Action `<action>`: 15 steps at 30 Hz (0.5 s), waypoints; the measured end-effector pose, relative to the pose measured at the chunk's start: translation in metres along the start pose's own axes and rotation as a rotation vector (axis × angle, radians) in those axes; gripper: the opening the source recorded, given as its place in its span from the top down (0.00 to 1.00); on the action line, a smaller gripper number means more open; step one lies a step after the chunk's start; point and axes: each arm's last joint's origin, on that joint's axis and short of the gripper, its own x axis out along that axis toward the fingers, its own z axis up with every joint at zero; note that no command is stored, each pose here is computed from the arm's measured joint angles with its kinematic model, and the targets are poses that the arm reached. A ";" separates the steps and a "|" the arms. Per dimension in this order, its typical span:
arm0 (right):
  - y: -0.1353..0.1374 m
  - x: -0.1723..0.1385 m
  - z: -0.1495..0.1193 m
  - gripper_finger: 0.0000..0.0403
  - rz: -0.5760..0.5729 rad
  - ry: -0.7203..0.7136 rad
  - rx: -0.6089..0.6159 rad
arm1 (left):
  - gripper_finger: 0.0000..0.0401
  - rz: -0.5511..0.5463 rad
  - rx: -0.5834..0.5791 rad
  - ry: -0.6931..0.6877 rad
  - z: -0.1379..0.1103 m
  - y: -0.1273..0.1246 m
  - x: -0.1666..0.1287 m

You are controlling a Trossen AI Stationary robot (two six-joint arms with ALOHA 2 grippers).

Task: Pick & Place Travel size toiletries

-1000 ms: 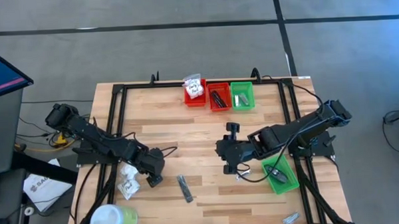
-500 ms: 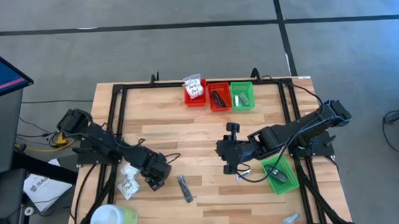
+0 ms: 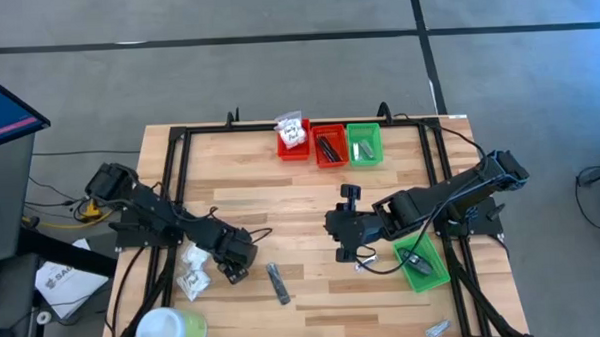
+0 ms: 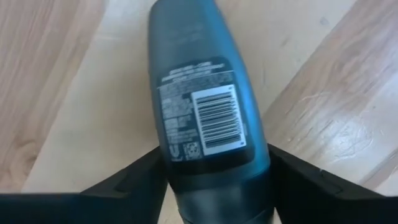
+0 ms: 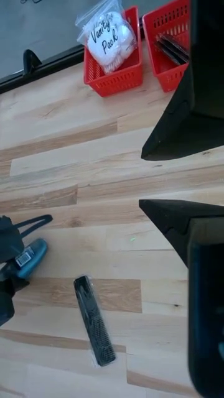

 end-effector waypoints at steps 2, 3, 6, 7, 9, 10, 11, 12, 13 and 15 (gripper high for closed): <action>0.000 0.000 0.000 0.74 0.000 0.000 0.000 | 0.46 0.006 0.007 0.004 -0.001 0.002 0.001; 0.000 0.000 0.000 0.75 0.000 0.000 0.000 | 0.49 0.006 0.017 0.002 -0.001 0.002 0.001; 0.000 0.000 0.000 0.74 0.000 -0.001 0.000 | 0.50 -0.006 0.048 -0.031 -0.001 0.002 -0.002; 0.000 0.000 0.000 0.74 0.000 -0.001 0.003 | 0.50 -0.010 0.052 -0.044 -0.001 0.002 -0.004; 0.000 0.000 0.000 0.74 0.001 -0.003 0.012 | 0.50 -0.008 0.062 -0.103 -0.002 0.003 -0.010; 0.000 0.000 0.001 0.74 0.002 -0.006 0.016 | 0.50 -0.024 0.068 -0.140 -0.001 0.003 -0.016; 0.000 0.000 0.001 0.74 0.002 -0.008 0.019 | 0.50 -0.040 0.072 -0.176 -0.001 0.003 -0.022; 0.000 0.000 0.001 0.74 0.003 -0.012 0.022 | 0.50 -0.051 0.075 -0.210 -0.002 0.003 -0.027; 0.000 0.000 0.002 0.74 0.004 -0.017 0.025 | 0.50 -0.061 0.079 -0.241 -0.003 0.003 -0.032; 0.001 0.000 0.003 0.74 0.008 -0.033 0.034 | 0.50 -0.092 0.087 -0.303 -0.005 0.003 -0.043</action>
